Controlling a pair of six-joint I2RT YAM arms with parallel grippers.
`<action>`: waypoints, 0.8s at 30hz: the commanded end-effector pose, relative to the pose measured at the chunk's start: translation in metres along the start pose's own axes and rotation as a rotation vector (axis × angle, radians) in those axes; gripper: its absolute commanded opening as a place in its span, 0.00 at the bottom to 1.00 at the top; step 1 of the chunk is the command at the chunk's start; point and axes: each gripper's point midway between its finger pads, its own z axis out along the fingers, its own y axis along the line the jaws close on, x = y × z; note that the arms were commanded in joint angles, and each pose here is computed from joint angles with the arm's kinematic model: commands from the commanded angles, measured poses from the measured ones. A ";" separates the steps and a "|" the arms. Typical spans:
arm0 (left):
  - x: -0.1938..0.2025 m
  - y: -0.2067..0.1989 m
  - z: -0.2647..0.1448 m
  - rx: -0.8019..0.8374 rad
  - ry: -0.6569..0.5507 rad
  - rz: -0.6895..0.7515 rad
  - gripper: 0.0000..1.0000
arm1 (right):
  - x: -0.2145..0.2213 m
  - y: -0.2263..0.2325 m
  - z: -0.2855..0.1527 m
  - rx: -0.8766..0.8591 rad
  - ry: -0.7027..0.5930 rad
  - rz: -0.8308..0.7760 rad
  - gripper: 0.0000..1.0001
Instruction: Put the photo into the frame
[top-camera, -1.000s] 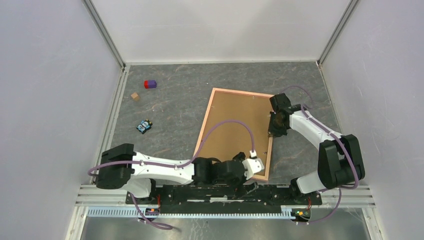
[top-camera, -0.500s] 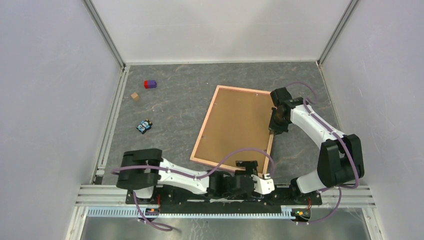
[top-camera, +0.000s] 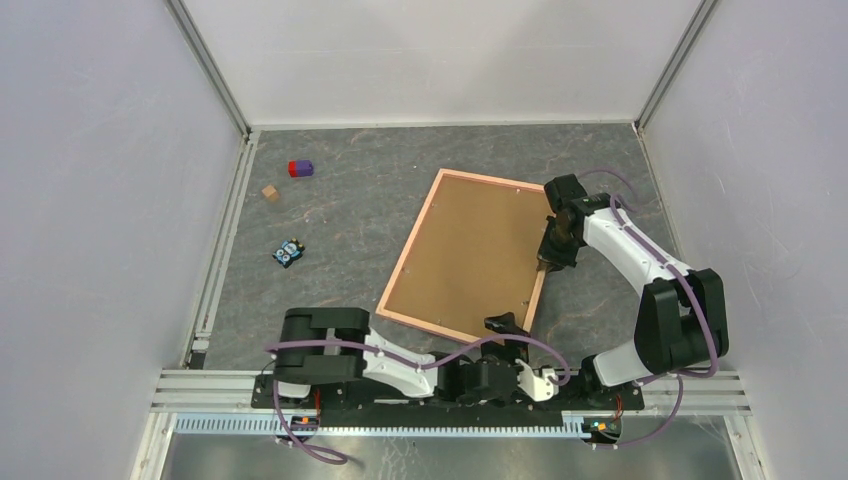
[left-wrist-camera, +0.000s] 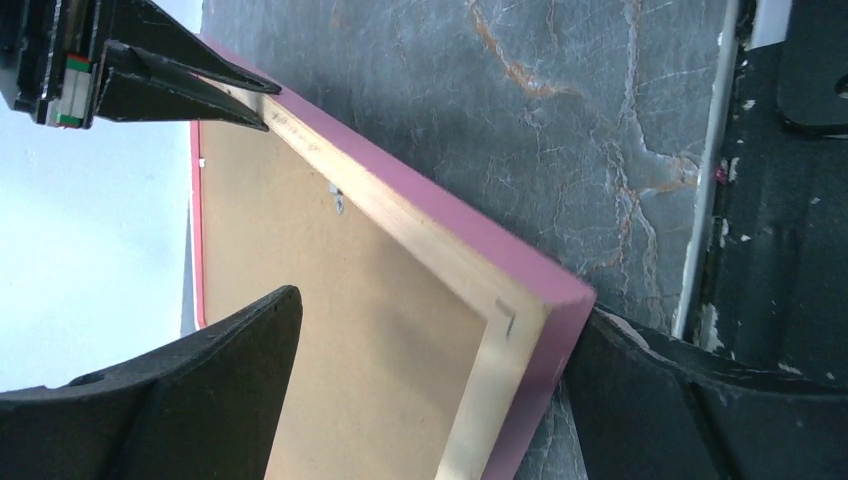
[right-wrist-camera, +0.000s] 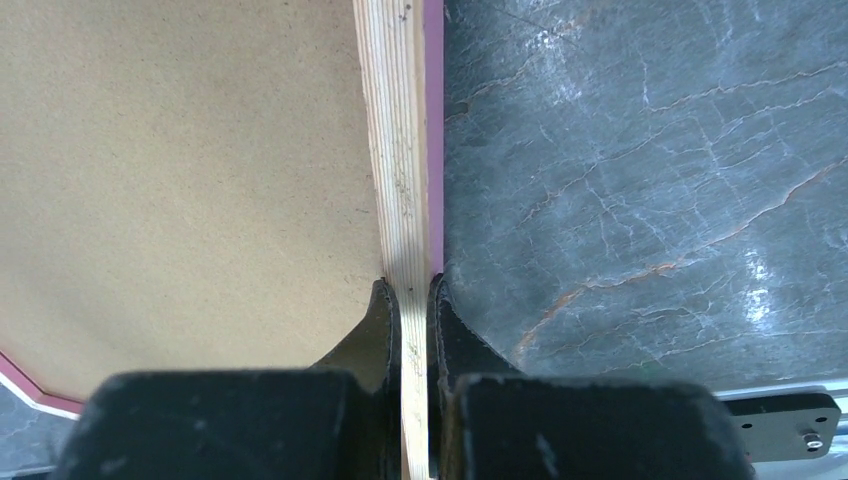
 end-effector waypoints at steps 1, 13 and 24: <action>-0.008 0.009 0.014 -0.107 0.009 0.056 1.00 | -0.021 0.021 -0.025 -0.105 -0.066 0.097 0.00; -0.010 0.059 0.017 -0.382 0.060 0.057 0.50 | -0.009 0.020 -0.027 -0.149 -0.057 0.156 0.00; -0.019 0.103 -0.020 -0.441 0.028 -0.006 0.10 | -0.065 0.024 -0.073 -0.213 -0.372 0.023 0.34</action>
